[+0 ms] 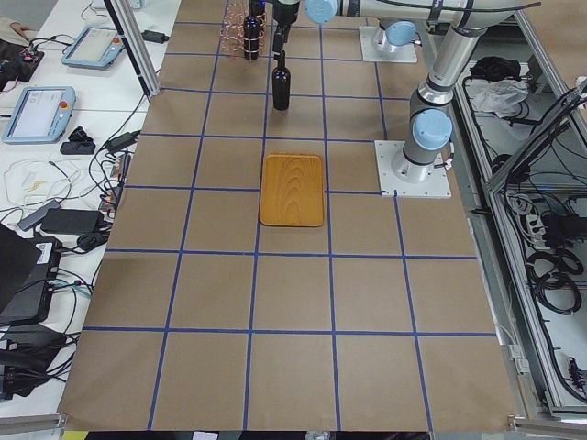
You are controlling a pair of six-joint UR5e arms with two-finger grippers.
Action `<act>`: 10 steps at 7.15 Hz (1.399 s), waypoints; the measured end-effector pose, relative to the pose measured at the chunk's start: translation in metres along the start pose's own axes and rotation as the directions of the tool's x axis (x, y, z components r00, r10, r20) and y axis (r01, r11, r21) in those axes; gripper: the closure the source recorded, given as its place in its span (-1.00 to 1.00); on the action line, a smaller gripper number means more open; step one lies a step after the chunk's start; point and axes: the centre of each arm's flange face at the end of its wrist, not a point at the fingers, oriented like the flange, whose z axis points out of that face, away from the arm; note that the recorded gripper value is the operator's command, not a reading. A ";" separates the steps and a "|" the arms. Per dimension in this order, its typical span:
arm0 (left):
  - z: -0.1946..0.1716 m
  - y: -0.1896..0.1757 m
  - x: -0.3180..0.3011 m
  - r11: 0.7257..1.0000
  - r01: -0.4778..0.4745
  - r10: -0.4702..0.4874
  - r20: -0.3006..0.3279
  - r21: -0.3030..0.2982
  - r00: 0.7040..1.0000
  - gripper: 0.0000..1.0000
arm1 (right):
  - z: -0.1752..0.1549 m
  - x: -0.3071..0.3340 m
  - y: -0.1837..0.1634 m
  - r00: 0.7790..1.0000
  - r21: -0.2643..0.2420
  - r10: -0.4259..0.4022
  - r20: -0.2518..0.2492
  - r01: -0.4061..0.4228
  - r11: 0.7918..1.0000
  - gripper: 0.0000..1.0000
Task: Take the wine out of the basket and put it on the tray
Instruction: 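Move the left gripper over the standing bottle and lower onto its neck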
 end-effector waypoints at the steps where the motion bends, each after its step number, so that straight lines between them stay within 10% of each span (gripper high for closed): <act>1: 0.015 -0.006 0.018 1.000 -0.029 0.029 -0.017 -0.001 0.999 -1.00 | -0.002 -0.001 -0.001 1.000 0.007 0.021 -0.007 -0.021 1.000 -1.00; 10: 0.094 -0.026 0.063 0.987 -0.143 0.141 -0.026 -0.072 0.990 -0.40 | 0.010 -0.049 -0.003 0.999 0.043 0.037 -0.001 -0.037 0.998 -1.00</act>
